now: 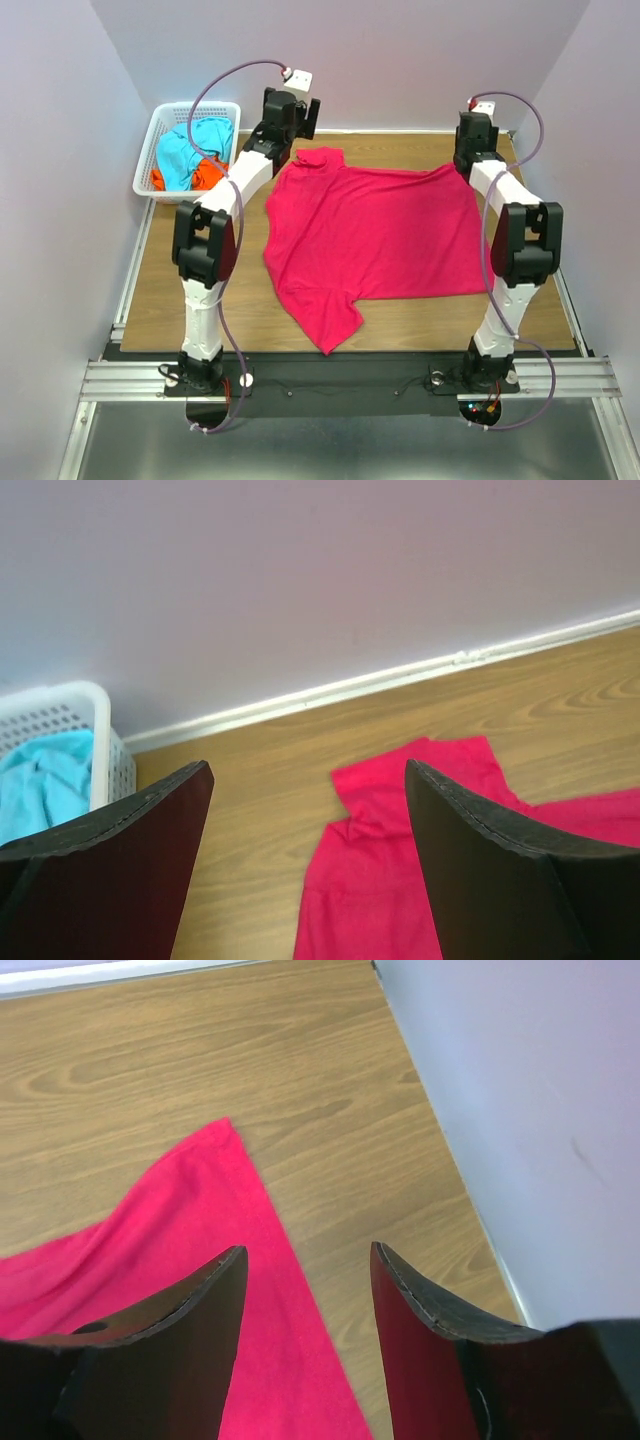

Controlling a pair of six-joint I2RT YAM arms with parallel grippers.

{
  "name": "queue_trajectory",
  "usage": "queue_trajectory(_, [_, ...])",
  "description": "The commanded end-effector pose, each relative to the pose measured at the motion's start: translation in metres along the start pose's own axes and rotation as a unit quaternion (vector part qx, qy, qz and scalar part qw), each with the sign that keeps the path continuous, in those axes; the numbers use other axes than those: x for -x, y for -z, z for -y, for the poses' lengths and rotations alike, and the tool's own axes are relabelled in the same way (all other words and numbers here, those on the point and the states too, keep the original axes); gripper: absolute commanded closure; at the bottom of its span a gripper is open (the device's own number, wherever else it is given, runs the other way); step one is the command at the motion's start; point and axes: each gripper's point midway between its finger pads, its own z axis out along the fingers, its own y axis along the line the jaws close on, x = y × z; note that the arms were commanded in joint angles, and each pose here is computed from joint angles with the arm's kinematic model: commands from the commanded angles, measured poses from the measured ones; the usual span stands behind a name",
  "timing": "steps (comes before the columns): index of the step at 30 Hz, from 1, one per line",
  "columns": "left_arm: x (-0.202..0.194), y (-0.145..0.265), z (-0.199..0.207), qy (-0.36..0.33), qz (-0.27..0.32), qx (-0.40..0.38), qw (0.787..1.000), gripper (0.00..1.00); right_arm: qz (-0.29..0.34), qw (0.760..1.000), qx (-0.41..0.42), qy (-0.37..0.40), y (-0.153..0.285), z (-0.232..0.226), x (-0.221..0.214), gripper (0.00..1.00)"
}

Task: Fold and stack the t-shirts
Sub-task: Flatten the tshirt out

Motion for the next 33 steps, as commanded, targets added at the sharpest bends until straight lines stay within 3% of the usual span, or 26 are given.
queue_trajectory(1, [0.072, 0.072, -0.026, 0.059, 0.054, 0.016, 0.997, 0.11, 0.036, 0.996, 0.044, -0.064, 0.049, 0.017, 0.043, 0.42])
queue_trajectory(3, [0.056, 0.092, -0.022, 0.066, 0.026, 0.008, 0.997, 0.11, 0.018, 0.993, 0.073, -0.096, 0.072, 0.016, 0.036, 0.44])
queue_trajectory(4, [0.066, 0.115, -0.025, 0.078, 0.034, 0.004, 0.996, 0.11, -0.008, 0.991, 0.084, -0.1, 0.076, 0.012, 0.015, 0.45])
queue_trajectory(5, [0.031, 0.124, -0.014, 0.092, -0.008, -0.015, 0.996, 0.12, -0.027, 0.986, 0.114, -0.116, 0.086, 0.003, 0.003, 0.45])
queue_trajectory(7, [0.025, 0.158, -0.008, 0.116, -0.016, -0.036, 0.992, 0.13, -0.055, 0.98, 0.143, -0.13, 0.106, -0.002, -0.025, 0.47])
queue_trajectory(8, [-0.014, 0.168, 0.004, 0.12, -0.055, -0.055, 0.99, 0.14, -0.065, 0.974, 0.169, -0.136, 0.116, -0.008, -0.033, 0.47])
queue_trajectory(10, [-0.037, 0.2, 0.015, 0.148, -0.089, -0.077, 0.982, 0.16, -0.086, 0.966, 0.187, -0.154, 0.135, -0.008, -0.049, 0.47])
queue_trajectory(11, [-0.078, 0.214, 0.024, 0.148, -0.137, -0.091, 0.975, 0.17, -0.12, 0.961, 0.197, -0.154, 0.143, -0.012, -0.077, 0.47])
queue_trajectory(17, [-0.158, 0.278, 0.044, 0.193, -0.22, -0.119, 0.949, 0.3, -0.18, 0.946, 0.219, -0.158, 0.185, -0.007, -0.143, 0.5])
queue_trajectory(19, [-0.168, 0.283, 0.047, 0.199, -0.229, -0.12, 0.945, 0.33, -0.197, 0.943, 0.217, -0.16, 0.196, -0.003, -0.164, 0.52])
queue_trajectory(20, [-0.179, 0.285, 0.049, 0.201, -0.241, -0.119, 0.942, 0.41, -0.202, 0.942, 0.215, -0.16, 0.198, -0.001, -0.17, 0.52])
queue_trajectory(25, [-0.203, 0.284, 0.049, 0.204, -0.258, -0.095, 0.94, 0.57, -0.23, 0.936, 0.204, -0.169, 0.202, -0.002, -0.195, 0.56])
queue_trajectory(28, [-0.221, 0.283, 0.042, 0.195, -0.27, -0.07, 0.94, 0.59, -0.242, 0.936, 0.19, -0.171, 0.198, -0.002, -0.205, 0.59])
queue_trajectory(33, [-0.26, 0.285, 0.042, 0.209, -0.32, -0.033, 0.923, 0.71, -0.265, 0.931, 0.184, -0.174, 0.193, -0.008, -0.221, 0.61])
